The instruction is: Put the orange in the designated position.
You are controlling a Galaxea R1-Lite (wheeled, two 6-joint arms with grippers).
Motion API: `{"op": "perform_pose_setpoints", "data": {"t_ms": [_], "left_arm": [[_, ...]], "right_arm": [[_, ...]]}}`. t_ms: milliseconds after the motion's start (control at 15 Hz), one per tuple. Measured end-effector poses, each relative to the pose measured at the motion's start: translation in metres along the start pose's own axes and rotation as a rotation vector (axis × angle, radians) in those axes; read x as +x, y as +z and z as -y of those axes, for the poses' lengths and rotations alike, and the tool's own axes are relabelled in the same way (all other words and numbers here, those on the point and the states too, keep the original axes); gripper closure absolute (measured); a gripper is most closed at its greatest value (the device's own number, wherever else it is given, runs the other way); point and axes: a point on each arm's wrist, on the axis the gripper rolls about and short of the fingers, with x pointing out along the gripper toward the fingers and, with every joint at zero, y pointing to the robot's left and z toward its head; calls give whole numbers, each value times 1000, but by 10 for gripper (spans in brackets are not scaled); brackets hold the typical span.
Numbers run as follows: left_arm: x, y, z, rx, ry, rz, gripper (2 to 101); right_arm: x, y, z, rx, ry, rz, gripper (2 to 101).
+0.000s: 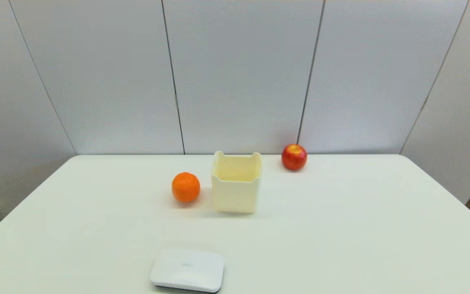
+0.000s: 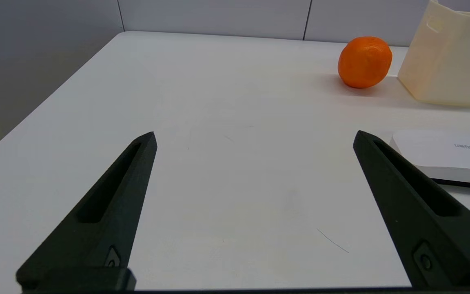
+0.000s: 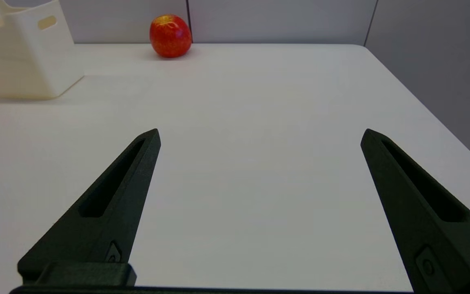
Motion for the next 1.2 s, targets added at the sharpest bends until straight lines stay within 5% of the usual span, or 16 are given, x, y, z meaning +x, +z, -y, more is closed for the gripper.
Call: {"op": "perform_pose_setpoints", "data": {"t_ms": [1200], "left_arm": [[0,0,0,0,0,0,54]], "right_arm": [[0,0,0,7,-1,0,50]]}}
